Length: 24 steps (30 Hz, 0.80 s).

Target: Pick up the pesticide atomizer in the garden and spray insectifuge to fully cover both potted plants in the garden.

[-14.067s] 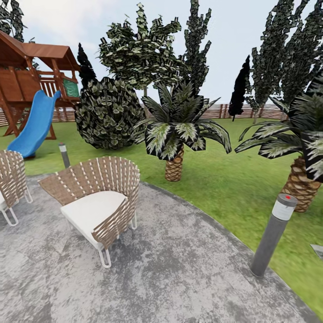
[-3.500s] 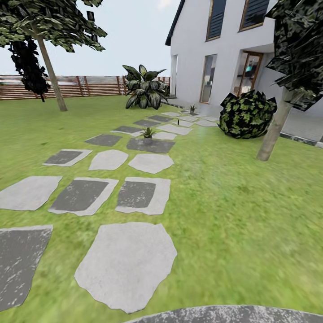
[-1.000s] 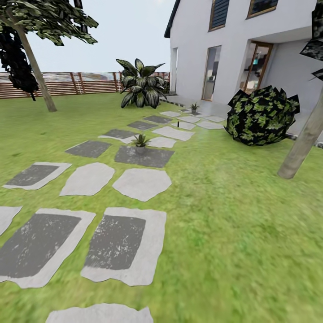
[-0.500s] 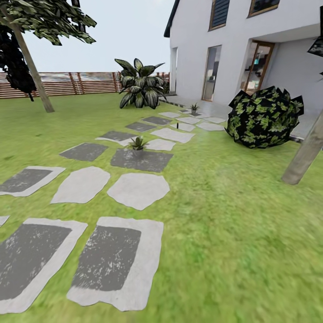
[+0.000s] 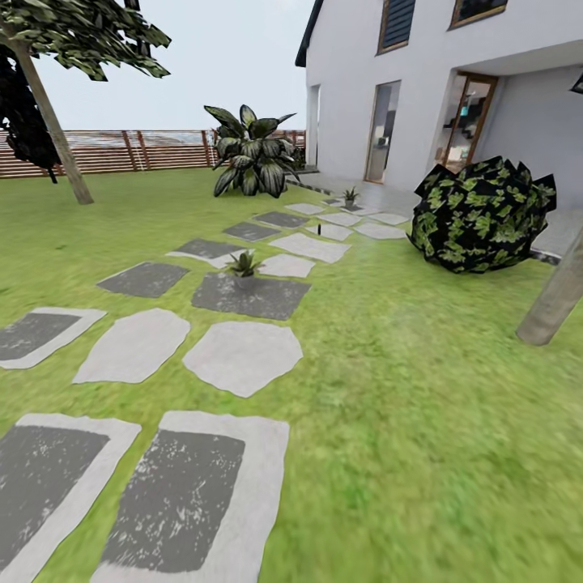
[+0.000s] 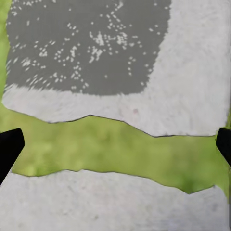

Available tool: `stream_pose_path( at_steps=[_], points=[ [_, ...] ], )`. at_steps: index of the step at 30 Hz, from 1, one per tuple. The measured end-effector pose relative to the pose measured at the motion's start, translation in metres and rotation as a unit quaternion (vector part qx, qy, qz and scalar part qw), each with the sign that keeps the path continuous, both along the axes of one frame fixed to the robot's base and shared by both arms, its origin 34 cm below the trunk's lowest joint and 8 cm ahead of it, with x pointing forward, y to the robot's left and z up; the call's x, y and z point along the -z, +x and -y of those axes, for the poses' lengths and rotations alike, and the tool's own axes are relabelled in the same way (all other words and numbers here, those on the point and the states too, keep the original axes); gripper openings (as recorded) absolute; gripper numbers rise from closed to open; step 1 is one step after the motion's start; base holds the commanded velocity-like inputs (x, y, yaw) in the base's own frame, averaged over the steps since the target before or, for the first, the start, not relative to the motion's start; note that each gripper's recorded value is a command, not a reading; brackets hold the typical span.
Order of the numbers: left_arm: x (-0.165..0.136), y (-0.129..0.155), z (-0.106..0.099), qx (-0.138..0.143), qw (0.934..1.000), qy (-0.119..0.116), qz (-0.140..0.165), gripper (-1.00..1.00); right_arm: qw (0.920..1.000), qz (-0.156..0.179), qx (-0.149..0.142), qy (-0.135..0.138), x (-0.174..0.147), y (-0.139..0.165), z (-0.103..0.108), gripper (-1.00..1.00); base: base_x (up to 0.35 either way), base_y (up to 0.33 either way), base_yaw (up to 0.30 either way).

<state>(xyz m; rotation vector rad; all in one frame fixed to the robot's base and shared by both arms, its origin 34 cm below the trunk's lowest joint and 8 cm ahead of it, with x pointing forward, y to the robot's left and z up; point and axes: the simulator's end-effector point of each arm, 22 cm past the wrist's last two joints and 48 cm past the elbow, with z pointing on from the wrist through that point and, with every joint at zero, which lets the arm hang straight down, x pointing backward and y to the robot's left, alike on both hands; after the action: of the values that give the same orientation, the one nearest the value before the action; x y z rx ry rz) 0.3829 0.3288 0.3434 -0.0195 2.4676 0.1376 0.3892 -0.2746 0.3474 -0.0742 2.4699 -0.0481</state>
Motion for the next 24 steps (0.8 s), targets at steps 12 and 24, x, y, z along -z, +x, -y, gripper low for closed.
stream_pose_path(
  at_steps=[12, 24],
  points=[
    [0.0014, -0.0098, -0.0106, -0.003, 0.9999, 0.009, -0.006, 1.00, 1.0000, 0.000, -0.002, 0.000, 0.0001, -0.0002, -0.0010, 1.00, 0.337, -0.012, 0.000],
    [0.0015, -0.0092, -0.0090, -0.003, 0.9999, 0.008, -0.006, 1.00, 1.0000, 0.000, -0.006, 0.001, 0.0002, -0.0003, -0.0036, 1.00, 0.339, 0.000, 0.000]
  ],
)
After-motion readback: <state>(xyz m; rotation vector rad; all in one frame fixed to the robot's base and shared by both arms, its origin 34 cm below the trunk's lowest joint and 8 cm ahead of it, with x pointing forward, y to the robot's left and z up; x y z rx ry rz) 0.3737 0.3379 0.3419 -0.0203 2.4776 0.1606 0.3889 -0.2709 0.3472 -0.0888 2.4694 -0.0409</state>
